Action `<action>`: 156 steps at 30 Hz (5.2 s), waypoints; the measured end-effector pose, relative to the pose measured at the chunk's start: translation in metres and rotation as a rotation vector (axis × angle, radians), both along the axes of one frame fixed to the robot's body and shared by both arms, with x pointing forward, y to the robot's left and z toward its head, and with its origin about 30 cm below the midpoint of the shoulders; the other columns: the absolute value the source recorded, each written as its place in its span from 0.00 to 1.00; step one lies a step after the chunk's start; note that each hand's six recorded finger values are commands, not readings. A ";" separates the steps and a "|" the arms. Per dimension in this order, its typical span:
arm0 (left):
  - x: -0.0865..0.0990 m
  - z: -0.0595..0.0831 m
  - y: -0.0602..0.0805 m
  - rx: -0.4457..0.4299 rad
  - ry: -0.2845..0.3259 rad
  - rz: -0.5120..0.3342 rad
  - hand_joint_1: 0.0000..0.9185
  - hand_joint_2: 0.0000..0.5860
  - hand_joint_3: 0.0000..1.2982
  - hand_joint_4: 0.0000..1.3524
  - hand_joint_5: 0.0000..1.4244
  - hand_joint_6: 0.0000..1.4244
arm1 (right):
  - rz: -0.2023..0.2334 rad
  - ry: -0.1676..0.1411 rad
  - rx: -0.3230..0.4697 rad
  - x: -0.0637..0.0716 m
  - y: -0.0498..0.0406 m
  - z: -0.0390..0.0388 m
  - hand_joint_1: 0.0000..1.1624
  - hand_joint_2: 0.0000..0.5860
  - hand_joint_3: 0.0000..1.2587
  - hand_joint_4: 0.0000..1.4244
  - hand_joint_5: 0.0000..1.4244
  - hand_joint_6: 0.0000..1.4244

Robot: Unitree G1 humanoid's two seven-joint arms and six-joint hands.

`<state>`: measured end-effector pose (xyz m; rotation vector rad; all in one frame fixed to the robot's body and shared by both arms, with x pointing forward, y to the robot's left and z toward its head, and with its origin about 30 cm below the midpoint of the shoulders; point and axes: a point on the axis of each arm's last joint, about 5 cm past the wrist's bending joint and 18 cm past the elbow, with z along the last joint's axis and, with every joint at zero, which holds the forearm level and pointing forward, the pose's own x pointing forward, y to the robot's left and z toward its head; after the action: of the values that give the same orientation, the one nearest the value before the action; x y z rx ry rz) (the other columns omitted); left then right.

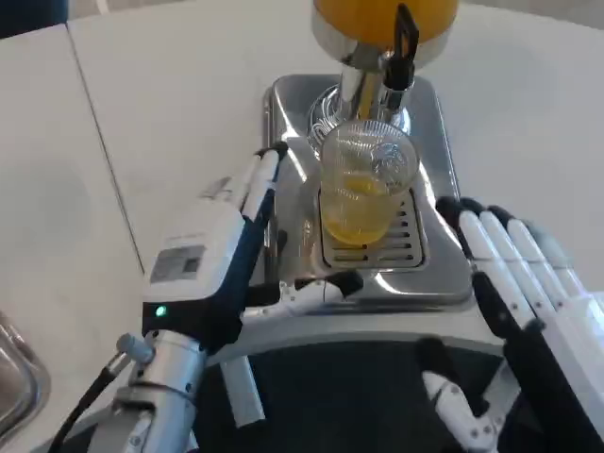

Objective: Grasp the cup under the faucet to collect the drink, then remove the cup.

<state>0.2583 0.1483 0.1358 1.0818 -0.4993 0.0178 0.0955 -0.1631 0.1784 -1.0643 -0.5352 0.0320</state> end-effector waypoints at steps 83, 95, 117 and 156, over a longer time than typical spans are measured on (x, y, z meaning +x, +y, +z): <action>0.030 -0.009 -0.082 -0.222 -0.122 -0.006 0.56 0.09 0.84 0.92 1.00 1.00 | -0.078 0.115 0.093 -0.006 -0.0042 0.0146 0.24 0.78 0.00 0.00 0.00 0.02; 0.029 0.000 -0.082 -0.354 -0.134 0.020 0.64 0.09 0.90 0.96 1.00 1.00 | -0.092 0.125 0.102 -0.006 -0.0038 0.0181 0.25 0.78 0.00 0.00 0.01 0.03; 0.031 -0.003 -0.038 -0.208 -0.199 0.064 0.72 0.00 0.88 0.94 1.00 1.00 | -0.076 0.126 0.111 -0.003 -0.0012 0.0192 0.27 0.79 0.00 0.00 0.03 0.06; 0.000 0.004 0.042 -0.159 -0.203 0.101 0.77 0.00 0.88 0.94 1.00 1.00 | -0.025 0.123 0.055 0.004 0.0031 0.0168 0.27 0.79 0.00 0.00 0.02 0.07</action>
<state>0.2587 0.1899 0.1403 0.9526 -0.6144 0.2538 0.0993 -0.1600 0.1951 -1.0085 -0.4093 0.0599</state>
